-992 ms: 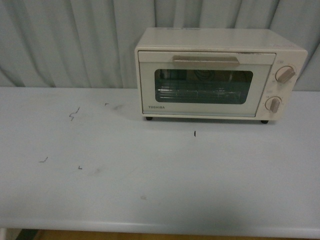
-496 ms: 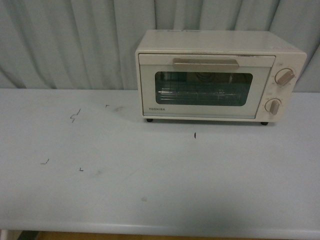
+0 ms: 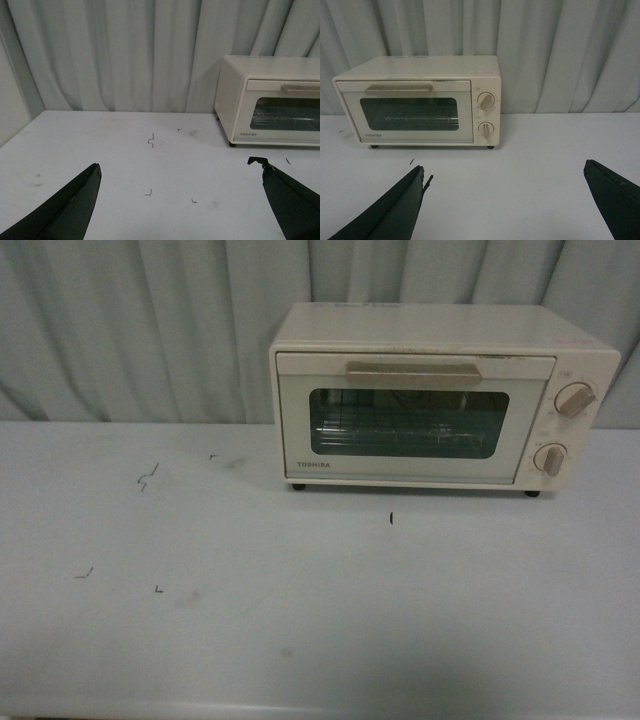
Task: Open oven
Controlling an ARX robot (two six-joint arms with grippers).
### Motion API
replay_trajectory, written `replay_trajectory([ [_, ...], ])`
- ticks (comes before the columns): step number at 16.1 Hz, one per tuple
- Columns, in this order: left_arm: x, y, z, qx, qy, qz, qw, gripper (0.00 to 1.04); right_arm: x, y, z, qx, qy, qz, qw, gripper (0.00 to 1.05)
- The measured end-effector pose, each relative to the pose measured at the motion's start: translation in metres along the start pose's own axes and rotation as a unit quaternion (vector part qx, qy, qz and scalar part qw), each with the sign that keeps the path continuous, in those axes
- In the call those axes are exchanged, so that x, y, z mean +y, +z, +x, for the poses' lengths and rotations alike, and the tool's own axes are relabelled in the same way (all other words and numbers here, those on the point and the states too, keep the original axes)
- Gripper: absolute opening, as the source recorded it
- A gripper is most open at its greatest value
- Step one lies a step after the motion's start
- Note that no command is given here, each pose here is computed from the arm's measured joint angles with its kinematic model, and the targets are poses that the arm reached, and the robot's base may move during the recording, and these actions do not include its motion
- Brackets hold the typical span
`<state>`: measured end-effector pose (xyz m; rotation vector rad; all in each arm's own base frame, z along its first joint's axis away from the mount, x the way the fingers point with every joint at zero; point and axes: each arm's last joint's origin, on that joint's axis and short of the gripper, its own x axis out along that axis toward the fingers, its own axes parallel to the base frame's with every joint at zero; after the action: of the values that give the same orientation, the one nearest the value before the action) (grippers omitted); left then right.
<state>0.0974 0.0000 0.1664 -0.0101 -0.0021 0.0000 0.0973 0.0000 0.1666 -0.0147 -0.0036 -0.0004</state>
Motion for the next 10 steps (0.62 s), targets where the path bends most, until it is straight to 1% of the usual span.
replay_trajectory([
  [10, 0.0, -0.0005, 0.0, 0.003, 0.0, 0.0, 1.0, 0.98, 0.0, -0.0005, 0.0001, 0.002, 0.0, 0.0, 1.0, 0.98],
])
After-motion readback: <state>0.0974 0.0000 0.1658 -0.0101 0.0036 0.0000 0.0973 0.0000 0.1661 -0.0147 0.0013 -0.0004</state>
